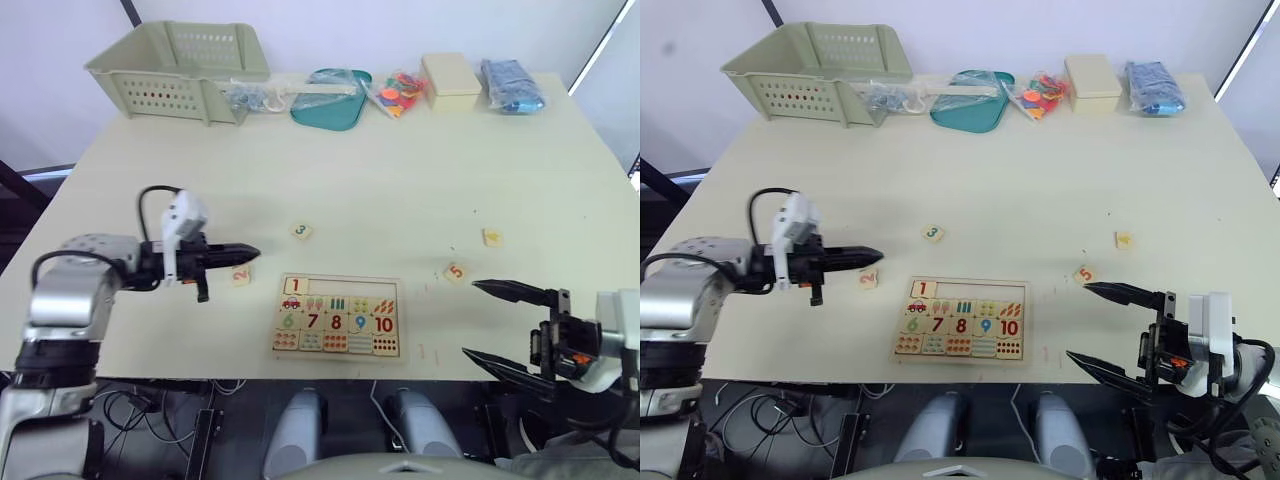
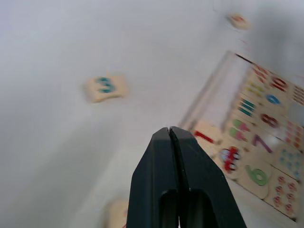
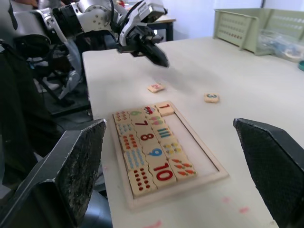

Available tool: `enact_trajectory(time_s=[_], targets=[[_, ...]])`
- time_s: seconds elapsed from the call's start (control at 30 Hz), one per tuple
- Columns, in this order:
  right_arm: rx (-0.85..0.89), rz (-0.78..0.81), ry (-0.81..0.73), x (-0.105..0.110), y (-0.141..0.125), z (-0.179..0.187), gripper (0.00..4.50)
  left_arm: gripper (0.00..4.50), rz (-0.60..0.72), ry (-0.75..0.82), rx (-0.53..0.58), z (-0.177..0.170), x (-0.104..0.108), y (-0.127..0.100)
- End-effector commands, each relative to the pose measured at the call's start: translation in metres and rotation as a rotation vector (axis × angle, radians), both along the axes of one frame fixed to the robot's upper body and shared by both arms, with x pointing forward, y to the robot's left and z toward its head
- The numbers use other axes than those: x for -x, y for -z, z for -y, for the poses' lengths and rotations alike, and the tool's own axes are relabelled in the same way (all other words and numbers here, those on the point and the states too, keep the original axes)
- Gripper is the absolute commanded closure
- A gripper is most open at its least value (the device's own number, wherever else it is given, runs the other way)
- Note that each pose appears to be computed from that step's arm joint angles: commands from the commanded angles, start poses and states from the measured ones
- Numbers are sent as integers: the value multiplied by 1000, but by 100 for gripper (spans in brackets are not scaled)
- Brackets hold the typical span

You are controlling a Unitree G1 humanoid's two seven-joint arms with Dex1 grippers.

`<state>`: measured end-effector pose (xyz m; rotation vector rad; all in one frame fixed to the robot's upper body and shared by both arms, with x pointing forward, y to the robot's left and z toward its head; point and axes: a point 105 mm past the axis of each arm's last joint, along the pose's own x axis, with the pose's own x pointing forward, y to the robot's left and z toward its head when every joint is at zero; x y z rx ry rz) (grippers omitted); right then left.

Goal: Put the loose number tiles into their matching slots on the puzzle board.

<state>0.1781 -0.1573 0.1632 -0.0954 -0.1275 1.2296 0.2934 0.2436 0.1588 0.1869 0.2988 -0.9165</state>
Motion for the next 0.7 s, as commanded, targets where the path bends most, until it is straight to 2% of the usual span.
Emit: enact_trajectory(time_s=[0.03,0.33,0.53,0.67,0.7], targets=[[-7,19,-17,-1,-1,0,0,445,100,-162,11,-29,6,-13],[46,35,44,-19,11,14,0,445,166,-415,35,-55,25,5],[17,-65,-18,-17,10,19,0,445,104,-424,110,-54,47,12],[5,-45,1,-21,3,25,0,354,45,-385,141,-51,60,13],[6,-46,6,-21,3,27,0,310,32,-376,137,-50,63,15]])
